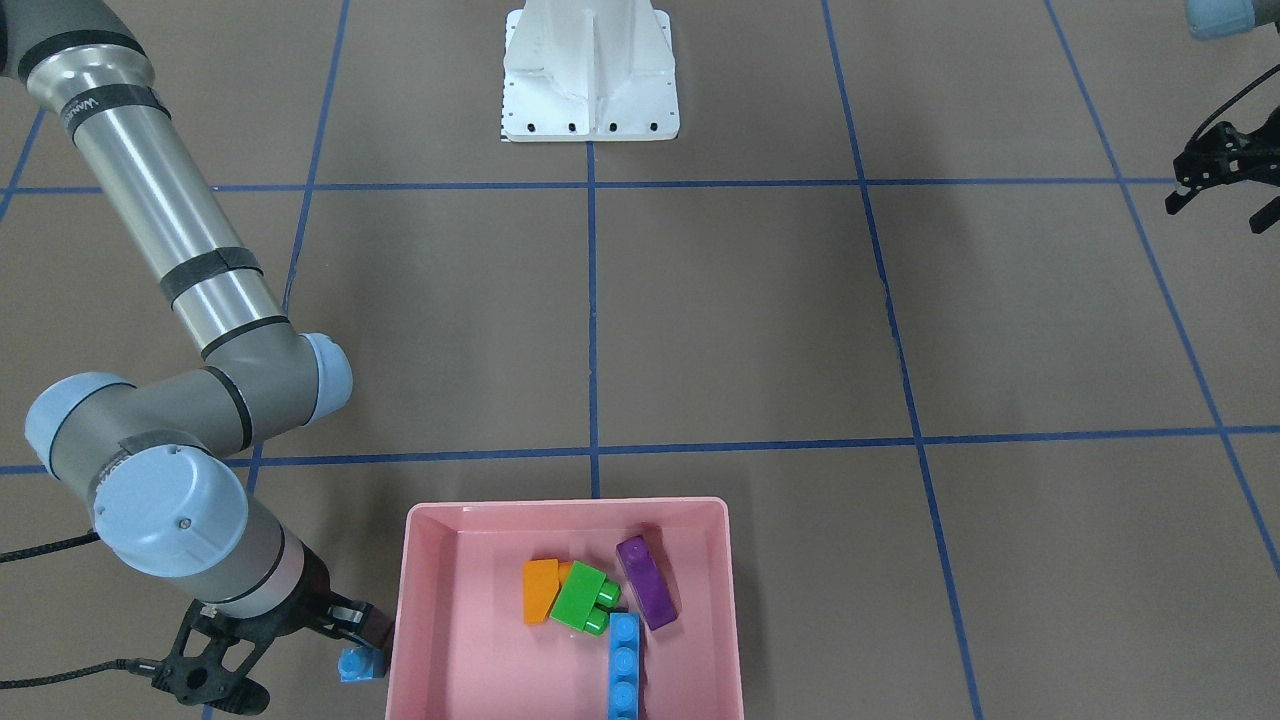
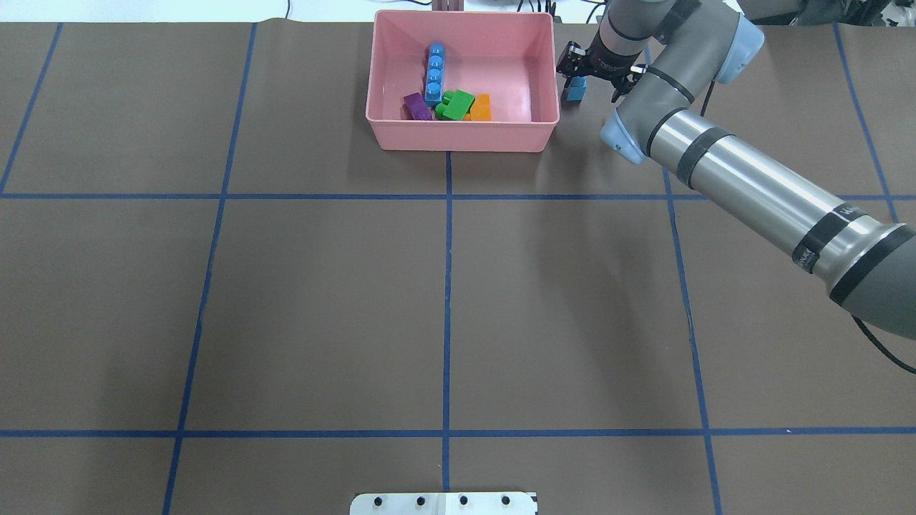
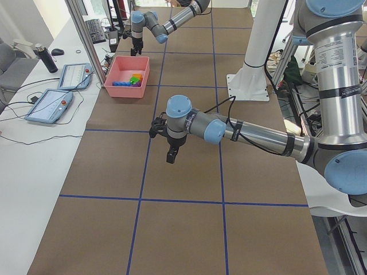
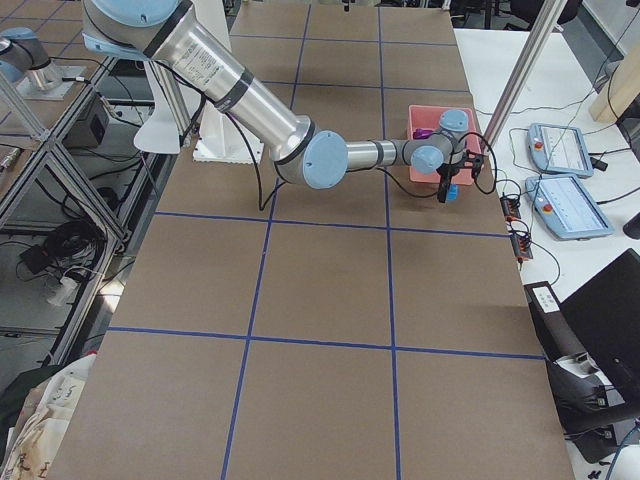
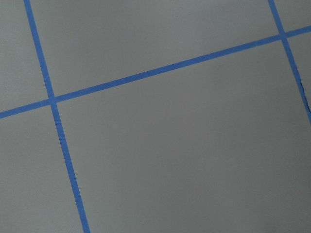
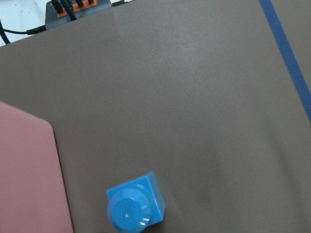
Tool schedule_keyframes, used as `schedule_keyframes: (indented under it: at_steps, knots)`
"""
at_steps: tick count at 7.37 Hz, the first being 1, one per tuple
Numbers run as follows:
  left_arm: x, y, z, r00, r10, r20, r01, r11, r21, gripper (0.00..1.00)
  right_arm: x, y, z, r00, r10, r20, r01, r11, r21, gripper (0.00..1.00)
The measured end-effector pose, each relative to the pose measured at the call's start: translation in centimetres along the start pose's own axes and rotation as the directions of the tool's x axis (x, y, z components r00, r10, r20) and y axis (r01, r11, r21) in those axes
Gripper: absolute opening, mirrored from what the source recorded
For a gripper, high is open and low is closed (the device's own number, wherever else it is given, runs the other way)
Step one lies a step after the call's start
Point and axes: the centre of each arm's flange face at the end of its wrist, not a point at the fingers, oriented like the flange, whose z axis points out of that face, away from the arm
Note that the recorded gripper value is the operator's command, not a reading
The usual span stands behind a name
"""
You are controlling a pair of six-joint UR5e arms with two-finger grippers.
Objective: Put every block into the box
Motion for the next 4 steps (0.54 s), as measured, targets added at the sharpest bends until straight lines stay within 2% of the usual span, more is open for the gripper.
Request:
schedule_keyframes:
  at_steps: [2,3,4]
  knots:
    - [0.2,0.4,-0.3,1.0,0.001,0.0,-0.001,1.0,0.002,1.0,-0.4,0.5,0.6,1.0,-0.012,-0.001,0.012,1.0,0.016,0.89]
    - [0.2,0.5,-0.4,1.0,0.002,0.0,-0.002,1.0,0.004,1.0,-0.4,0.8,1.2,1.0,-0.02,0.006,0.02,0.999,0.026,0.66]
    - [0.4,0.5,-0.6,1.0,0.005,-0.001,-0.005,1.0,0.007,1.0,-0.1,0.9,1.7,1.0,-0.023,0.011,0.023,0.999,0.034,0.02]
